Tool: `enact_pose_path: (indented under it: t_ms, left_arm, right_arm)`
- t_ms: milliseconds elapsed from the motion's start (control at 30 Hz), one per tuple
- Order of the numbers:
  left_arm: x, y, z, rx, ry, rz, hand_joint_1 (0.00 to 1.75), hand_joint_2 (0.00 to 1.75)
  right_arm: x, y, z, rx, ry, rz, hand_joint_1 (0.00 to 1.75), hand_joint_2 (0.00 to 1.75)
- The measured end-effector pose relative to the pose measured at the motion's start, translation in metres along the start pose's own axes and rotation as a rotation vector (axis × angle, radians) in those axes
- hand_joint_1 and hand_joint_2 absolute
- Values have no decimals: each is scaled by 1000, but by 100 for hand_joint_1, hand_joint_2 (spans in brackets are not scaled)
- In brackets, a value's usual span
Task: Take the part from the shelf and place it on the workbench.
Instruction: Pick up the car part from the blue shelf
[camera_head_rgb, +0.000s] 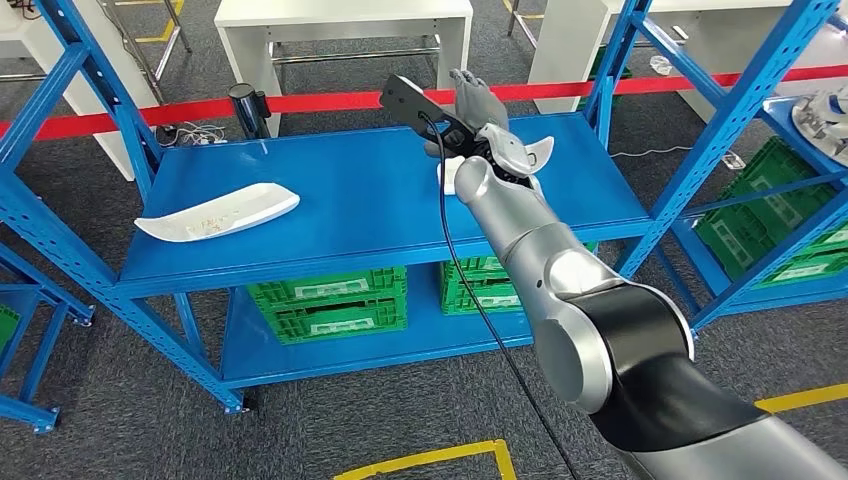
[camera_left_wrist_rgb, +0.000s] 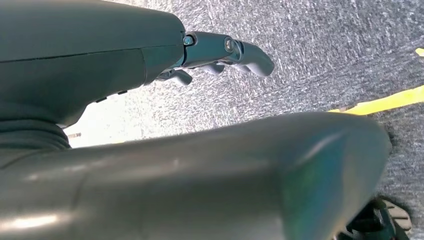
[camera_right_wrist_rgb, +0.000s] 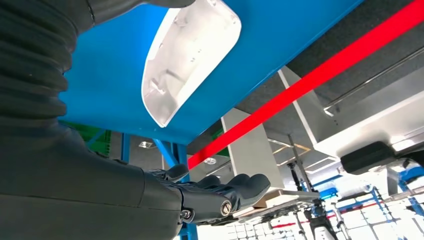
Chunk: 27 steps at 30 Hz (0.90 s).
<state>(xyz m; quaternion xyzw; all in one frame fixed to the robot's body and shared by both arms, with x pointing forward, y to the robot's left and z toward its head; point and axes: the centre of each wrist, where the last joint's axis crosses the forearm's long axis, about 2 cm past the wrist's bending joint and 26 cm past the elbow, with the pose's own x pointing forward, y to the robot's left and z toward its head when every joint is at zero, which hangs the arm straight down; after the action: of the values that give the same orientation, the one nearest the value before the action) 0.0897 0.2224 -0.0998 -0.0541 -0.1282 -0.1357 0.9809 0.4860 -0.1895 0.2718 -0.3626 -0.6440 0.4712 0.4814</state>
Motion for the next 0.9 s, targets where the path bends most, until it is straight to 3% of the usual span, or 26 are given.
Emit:
enact_pose_path:
  t_ms: [900]
  left_arm:
    - [0, 0, 0, 1, 0, 4, 0, 0]
  right_arm:
    - [-1, 4, 2, 20, 9, 10, 0, 175]
